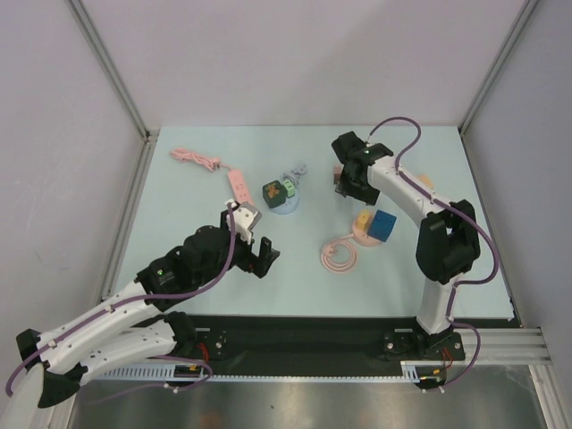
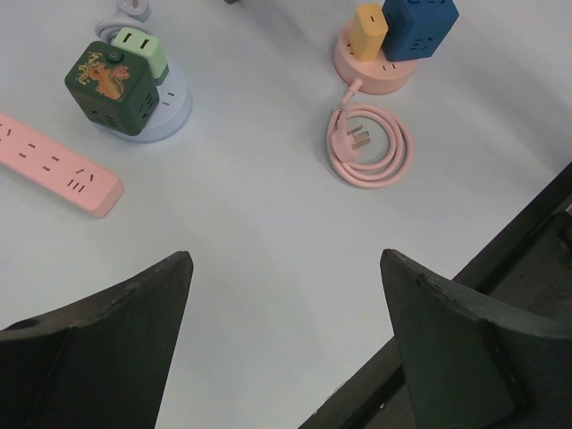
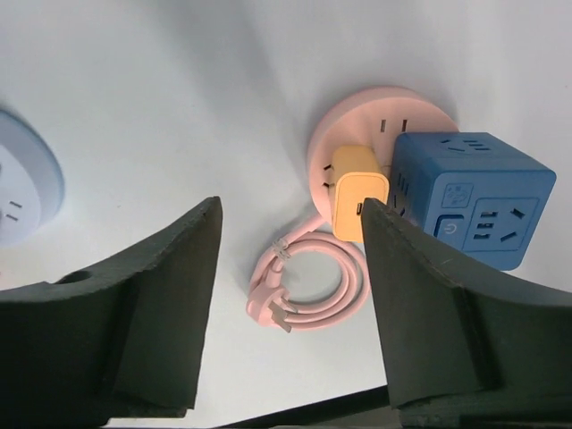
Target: Insert the plug
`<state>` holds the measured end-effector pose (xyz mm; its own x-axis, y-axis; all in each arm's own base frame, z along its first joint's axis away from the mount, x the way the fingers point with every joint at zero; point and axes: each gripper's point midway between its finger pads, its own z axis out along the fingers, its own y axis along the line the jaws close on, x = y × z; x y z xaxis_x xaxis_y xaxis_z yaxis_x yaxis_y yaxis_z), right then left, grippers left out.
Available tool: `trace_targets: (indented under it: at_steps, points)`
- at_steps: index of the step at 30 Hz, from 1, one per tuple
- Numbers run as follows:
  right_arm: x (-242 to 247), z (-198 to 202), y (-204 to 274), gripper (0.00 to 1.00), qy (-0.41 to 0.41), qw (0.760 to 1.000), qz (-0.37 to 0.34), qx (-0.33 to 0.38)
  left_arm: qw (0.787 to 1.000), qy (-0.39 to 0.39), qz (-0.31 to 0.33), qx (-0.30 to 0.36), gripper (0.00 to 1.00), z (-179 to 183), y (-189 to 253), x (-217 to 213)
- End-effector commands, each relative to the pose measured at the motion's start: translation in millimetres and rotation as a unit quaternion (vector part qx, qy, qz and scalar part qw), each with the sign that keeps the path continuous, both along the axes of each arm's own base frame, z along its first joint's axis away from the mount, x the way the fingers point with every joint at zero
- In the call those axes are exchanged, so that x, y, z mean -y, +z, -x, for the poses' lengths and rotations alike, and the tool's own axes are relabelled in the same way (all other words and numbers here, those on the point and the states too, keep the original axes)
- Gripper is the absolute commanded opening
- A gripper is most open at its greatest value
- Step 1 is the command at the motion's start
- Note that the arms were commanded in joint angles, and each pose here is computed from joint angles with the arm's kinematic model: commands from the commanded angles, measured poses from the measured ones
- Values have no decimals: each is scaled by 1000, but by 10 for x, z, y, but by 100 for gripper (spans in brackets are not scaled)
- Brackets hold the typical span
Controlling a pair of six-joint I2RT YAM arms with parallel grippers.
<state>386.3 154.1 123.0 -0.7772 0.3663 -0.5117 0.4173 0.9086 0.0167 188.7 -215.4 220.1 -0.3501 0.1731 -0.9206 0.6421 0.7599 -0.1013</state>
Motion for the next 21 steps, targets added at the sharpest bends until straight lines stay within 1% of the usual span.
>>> trace_targets:
  at_steps: [1,4,5,6,7,8,10,12,13,14,16,17,18,19,20,21]
  points:
    - [-2,-27,407,66,15,999,-2,36,1000,12,5,12,92,-43,46,-40]
    - [-45,29,561,50,41,998,-19,46,999,34,19,5,98,-62,104,-78]
    - [-73,70,600,41,59,997,-25,47,999,40,20,2,100,-66,124,-92]
    - [-97,105,621,37,69,996,-27,48,999,42,24,4,100,-66,196,-102]
    - [-102,175,670,35,82,995,-37,53,1000,30,10,0,100,-38,157,-105]
    - [-91,205,699,34,99,993,-36,56,1000,25,10,1,100,-29,156,-98]
    - [16,212,715,35,101,992,-34,66,999,25,23,-2,100,-16,178,-81]
    - [175,171,819,50,94,991,-35,90,999,18,40,2,100,-8,311,-35]
    - [337,69,865,56,77,991,-43,105,999,21,44,1,100,-20,359,-30]
    - [357,89,856,68,85,989,-62,105,999,27,42,1,100,-58,392,-21]
    - [543,4,879,83,76,988,-62,121,998,36,48,10,100,-121,590,-32]
    - [752,-29,834,99,57,989,-58,121,998,39,44,9,100,-164,618,-17]
    - [854,-72,836,100,52,989,-54,127,998,44,51,14,100,-205,755,-20]
    - [972,-133,835,100,50,989,-43,133,997,58,56,13,100,-281,804,-56]
    - [1233,-186,822,100,22,990,-36,134,996,61,63,11,99,-323,860,-61]
    - [1352,-245,719,100,10,992,-34,123,996,40,76,-2,98,-341,919,32]
